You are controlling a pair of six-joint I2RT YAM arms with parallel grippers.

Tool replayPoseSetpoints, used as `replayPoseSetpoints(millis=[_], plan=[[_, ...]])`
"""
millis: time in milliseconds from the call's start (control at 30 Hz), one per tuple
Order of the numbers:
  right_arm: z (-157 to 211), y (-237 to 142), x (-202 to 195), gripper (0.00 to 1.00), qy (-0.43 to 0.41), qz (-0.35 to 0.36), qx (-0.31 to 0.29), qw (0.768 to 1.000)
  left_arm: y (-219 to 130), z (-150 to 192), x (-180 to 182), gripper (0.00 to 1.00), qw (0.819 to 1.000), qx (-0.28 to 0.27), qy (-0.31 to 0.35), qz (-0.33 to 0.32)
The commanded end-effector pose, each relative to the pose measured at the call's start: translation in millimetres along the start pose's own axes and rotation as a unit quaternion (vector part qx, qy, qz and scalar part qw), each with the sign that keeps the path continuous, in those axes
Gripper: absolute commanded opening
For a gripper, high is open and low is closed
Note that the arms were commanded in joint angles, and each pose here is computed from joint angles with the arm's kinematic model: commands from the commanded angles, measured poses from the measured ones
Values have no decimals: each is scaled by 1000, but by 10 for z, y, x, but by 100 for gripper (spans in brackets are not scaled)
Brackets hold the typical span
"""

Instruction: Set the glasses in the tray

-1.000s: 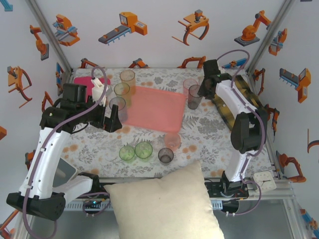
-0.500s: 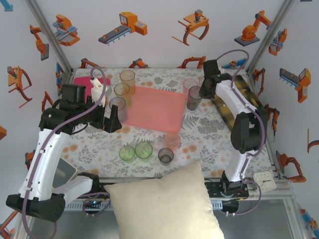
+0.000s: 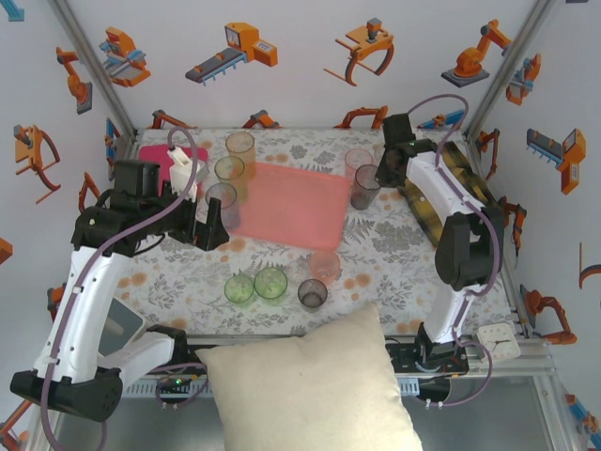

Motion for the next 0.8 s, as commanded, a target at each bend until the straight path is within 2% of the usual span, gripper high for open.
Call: replayPoseSetpoints(millis=[0, 333, 467, 600, 767], plan=[[2, -210, -52, 2, -5, -6, -4, 1000, -82, -59, 4, 97, 1000, -20, -4, -9], [-16, -646, -93, 1, -18, -23, -21, 999, -117, -99, 142, 97, 998, -36, -31, -42], [15, -829, -79, 0, -30, -29, -27, 999, -108, -78, 289, 97, 995, -40, -46, -84], [59, -1031, 52, 0, -58, -37, -32, 997, -85, -56, 453, 97, 988, -42, -61, -133], [108, -1306, 402, 1, -96, -62, -50, 992, -98, -87, 583, 97, 982, -54, -84, -159]])
Point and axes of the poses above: each hand's point on the last joint's axis, 136 mm out from that joint toward the fingers, its own y axis out along the fingers, its own x axis along the line the jaws close on, z = x × y, the point moved 6 cm from there along -y, back along the fingers, and after that the axes turned 6 degrees about -y, right-handed, at the moved point
